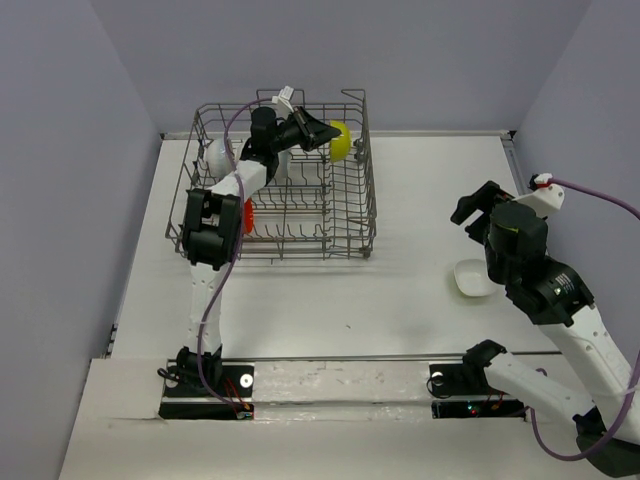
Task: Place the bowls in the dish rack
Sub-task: Insert the bowl into the dish rack.
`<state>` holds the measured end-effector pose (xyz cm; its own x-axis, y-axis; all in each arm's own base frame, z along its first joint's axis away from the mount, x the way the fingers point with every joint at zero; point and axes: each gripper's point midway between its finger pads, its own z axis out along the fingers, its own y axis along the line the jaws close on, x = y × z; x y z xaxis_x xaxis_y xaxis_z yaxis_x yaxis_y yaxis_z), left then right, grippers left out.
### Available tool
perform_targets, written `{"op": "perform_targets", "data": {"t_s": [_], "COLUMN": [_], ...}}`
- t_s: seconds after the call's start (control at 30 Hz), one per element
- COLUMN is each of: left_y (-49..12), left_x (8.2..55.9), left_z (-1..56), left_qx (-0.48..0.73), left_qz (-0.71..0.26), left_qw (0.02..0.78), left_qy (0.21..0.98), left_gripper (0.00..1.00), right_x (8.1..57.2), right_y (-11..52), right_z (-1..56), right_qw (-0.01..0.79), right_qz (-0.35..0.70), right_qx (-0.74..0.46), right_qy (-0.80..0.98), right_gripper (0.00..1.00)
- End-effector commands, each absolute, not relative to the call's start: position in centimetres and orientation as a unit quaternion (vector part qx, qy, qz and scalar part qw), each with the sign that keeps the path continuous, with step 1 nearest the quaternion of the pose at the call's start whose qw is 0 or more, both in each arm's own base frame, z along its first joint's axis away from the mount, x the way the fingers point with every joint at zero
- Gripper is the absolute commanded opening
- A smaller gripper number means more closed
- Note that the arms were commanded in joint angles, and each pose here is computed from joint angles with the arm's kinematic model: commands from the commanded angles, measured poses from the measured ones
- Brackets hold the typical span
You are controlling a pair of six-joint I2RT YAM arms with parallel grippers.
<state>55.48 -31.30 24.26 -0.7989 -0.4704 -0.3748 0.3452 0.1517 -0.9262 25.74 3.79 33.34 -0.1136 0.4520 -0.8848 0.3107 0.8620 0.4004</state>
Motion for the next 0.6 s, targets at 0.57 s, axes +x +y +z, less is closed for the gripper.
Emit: {"op": "perform_targets", "data": {"t_s": [0.57], "left_y": [-34.2], "left_x": [54.1], "left_z": [26.4], "left_qx": [0.032], "left_qz": [-0.641], "left_qw": [0.313], "left_qy": [0.700], "left_gripper": [0.00], "right_x": [25.5], "right_y": [4.0], "right_z": [34.8], "right_qw": [0.630], "right_qz": [0.088], "right_qx": [0.268], "right_qy": [0.724], "right_gripper": [0.81]}}
